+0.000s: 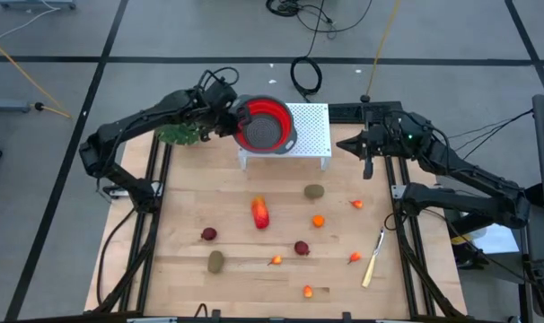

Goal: Pick & Place Fruit
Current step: Put the red strainer bowl on the shelf

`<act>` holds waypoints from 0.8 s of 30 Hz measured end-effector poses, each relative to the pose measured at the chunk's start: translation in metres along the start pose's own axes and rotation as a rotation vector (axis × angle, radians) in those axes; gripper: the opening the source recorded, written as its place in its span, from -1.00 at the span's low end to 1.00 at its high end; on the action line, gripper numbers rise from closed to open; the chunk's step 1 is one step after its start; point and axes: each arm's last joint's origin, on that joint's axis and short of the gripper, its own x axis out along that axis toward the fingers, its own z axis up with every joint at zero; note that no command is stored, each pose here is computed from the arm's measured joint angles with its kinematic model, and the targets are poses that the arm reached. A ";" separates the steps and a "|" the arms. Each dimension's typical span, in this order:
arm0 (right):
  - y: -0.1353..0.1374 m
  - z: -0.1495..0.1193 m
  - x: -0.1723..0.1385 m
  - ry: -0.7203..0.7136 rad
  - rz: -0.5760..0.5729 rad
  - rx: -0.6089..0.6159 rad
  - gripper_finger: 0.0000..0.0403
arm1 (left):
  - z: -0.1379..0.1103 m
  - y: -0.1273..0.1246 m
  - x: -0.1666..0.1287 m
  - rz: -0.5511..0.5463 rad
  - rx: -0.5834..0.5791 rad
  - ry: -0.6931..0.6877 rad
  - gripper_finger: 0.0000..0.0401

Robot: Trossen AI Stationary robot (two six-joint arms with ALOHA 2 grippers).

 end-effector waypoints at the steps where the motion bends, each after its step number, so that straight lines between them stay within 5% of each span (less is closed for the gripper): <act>1: 0.000 0.000 0.000 0.000 0.000 0.000 -1.00 | 0.000 0.000 0.000 0.000 0.004 0.000 -1.00; 12: 0.000 -0.002 0.000 0.015 0.002 0.008 -1.00 | 0.025 0.011 -0.004 -0.116 0.338 0.117 -1.00; 24: 0.000 -0.002 0.000 0.015 0.002 0.008 -1.00 | 0.049 0.024 -0.008 -0.137 0.337 0.106 -1.00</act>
